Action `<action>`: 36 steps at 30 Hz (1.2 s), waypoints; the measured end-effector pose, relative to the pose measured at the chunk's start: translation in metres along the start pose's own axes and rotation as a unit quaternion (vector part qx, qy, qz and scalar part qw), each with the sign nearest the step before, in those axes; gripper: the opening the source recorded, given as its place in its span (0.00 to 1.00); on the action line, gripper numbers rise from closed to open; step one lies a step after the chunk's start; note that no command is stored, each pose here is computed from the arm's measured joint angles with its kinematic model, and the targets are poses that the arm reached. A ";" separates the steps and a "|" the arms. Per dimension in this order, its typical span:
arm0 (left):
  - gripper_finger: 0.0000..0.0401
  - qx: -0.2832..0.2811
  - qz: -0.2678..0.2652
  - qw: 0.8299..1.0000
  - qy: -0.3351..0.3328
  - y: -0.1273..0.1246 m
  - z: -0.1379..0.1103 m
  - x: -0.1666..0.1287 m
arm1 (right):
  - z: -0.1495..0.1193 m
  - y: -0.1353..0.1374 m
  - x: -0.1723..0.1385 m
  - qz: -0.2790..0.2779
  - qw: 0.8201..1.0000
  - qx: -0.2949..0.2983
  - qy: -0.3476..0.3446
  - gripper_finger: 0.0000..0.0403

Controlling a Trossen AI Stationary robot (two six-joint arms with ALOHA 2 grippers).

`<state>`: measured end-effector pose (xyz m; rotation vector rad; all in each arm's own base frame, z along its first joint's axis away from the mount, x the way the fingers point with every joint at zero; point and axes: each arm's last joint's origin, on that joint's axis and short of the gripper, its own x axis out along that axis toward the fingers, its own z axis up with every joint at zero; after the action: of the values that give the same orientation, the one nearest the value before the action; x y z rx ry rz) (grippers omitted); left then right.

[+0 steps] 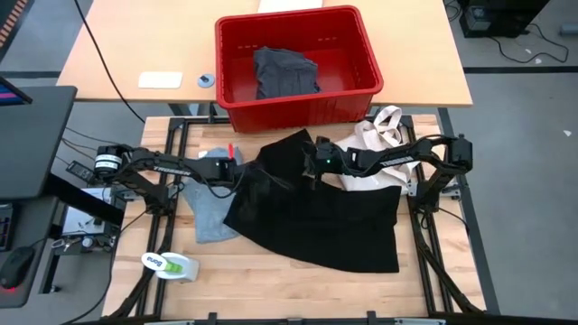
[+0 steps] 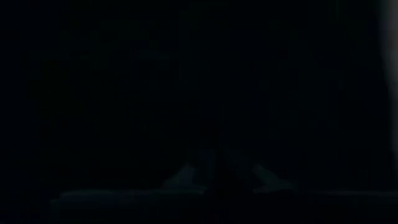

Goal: Fold Laundry from Bin
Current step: Fold the black shirt

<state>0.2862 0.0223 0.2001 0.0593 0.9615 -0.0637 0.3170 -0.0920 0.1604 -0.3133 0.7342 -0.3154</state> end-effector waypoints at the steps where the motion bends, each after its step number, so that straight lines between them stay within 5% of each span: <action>1: 0.06 0.008 0.035 0.999 0.004 0.004 0.000 0.000 | 0.001 0.001 -0.001 0.001 1.000 -0.003 -0.001 0.03; 7: 0.03 0.037 0.089 0.993 -0.073 0.021 0.014 -0.003 | 0.006 -0.004 -0.019 -0.041 0.999 0.003 0.022 0.03; 14: 0.03 0.079 0.231 0.968 -0.057 0.036 0.021 -0.018 | 0.009 0.016 -0.038 0.165 0.986 0.033 0.001 0.03; 20: 0.04 0.087 0.137 0.985 -0.059 0.063 0.011 0.002 | -0.001 0.044 -0.027 0.230 0.971 0.037 0.049 0.03; 26: 0.04 0.062 0.145 0.981 -0.110 0.099 0.008 0.019 | -0.003 0.056 -0.022 0.141 0.986 0.037 0.079 0.03; 31: 0.04 0.074 0.196 0.956 -0.207 0.114 0.022 0.012 | -0.003 0.061 -0.027 0.155 0.982 0.053 0.094 0.03; 36: 0.04 0.030 0.328 0.913 -0.242 0.133 0.029 -0.004 | -0.010 0.072 -0.029 0.169 0.976 0.062 0.119 0.03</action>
<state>0.3180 0.1524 0.2224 0.4025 0.4042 0.4957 0.3019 -0.0173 0.1430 -0.0282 0.9829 -0.0743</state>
